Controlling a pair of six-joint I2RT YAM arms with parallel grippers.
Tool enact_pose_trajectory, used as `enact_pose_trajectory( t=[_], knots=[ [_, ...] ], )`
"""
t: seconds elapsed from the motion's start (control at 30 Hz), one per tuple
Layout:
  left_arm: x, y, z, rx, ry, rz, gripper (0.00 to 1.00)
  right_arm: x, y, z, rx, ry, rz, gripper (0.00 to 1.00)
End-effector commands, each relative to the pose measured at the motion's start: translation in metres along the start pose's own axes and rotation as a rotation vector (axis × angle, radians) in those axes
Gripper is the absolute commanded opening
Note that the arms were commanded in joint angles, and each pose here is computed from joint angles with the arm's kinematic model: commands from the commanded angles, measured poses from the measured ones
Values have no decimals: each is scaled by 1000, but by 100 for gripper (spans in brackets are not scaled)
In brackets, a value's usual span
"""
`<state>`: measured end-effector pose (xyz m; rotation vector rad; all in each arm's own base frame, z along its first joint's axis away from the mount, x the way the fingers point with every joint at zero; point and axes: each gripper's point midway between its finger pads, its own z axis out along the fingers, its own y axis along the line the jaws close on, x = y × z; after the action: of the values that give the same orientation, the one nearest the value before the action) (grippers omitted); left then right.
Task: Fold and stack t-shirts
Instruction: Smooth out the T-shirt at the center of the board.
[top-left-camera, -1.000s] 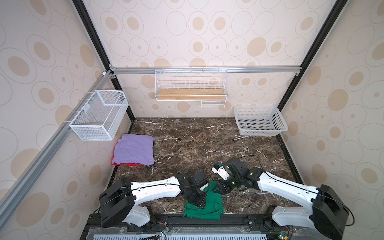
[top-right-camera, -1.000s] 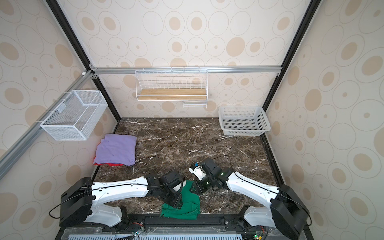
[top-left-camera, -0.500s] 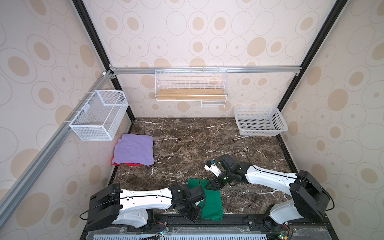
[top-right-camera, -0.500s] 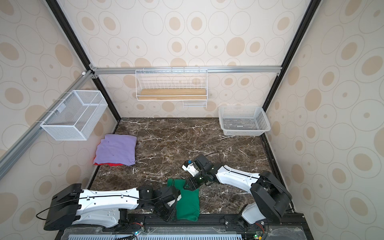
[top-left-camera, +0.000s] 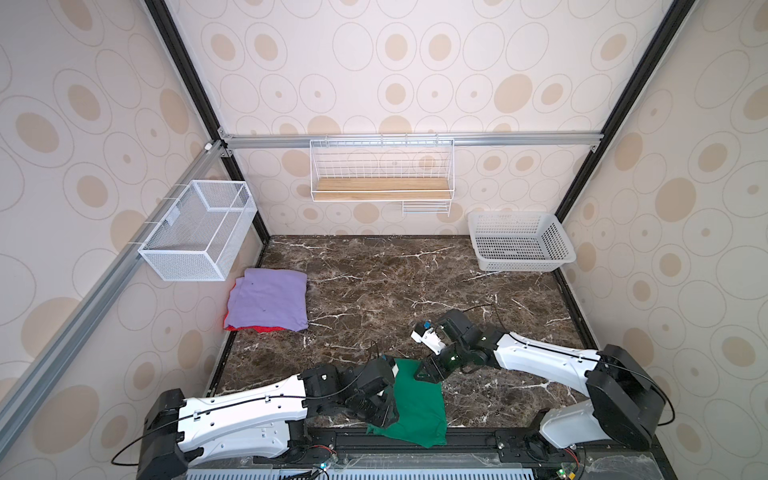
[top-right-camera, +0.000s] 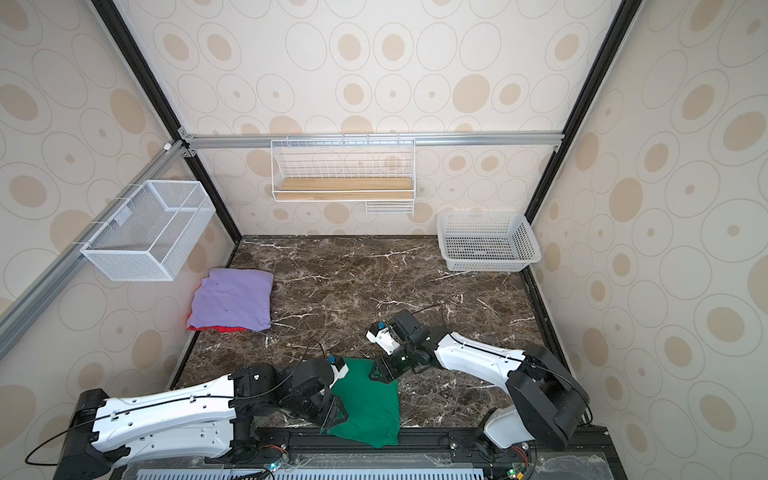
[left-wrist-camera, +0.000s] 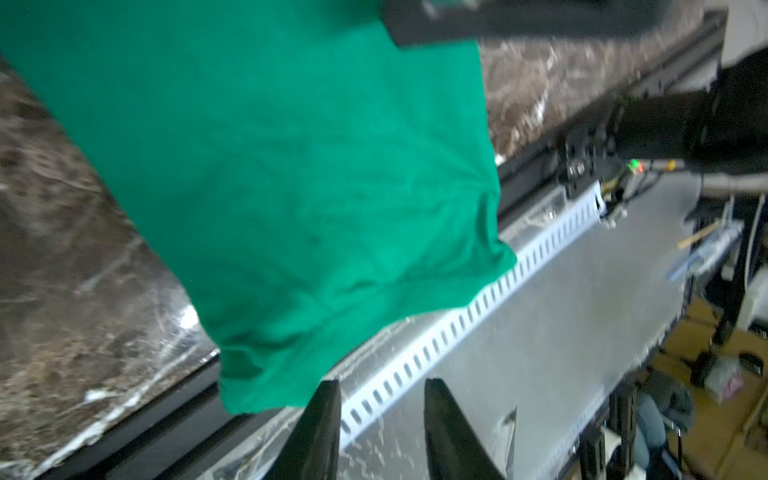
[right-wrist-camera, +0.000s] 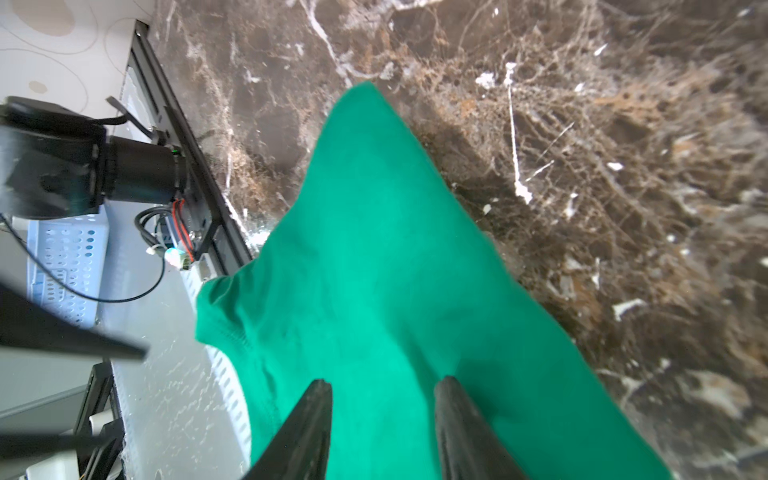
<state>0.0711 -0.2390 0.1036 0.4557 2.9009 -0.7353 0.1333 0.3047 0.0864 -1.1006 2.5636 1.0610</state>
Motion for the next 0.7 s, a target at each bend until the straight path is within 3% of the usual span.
enact_pose_trajectory(
  t=[0.0, 0.13, 0.23, 0.43, 0.5, 0.67],
  knots=[
    [-28, 13, 12, -113, -66, -20, 31, 3, 12, -11, 8, 31, -32, 46],
    [-50, 20, 23, -261, -60, 15, 23, 12, 10, -5, 6, 83, -23, 38],
    [-62, 26, 38, -299, -52, -8, 16, 15, 9, 8, -30, 97, 13, 30],
    [-56, 74, 60, -448, 10, -92, 11, 31, -31, 45, 30, 158, 72, 28],
    [-60, 86, 72, -433, 0, -131, 10, 31, -49, 57, 48, 186, 101, 22],
    [-88, 106, 87, -389, -11, -184, 9, 3, -76, 62, 91, 197, 124, 17]
  ],
)
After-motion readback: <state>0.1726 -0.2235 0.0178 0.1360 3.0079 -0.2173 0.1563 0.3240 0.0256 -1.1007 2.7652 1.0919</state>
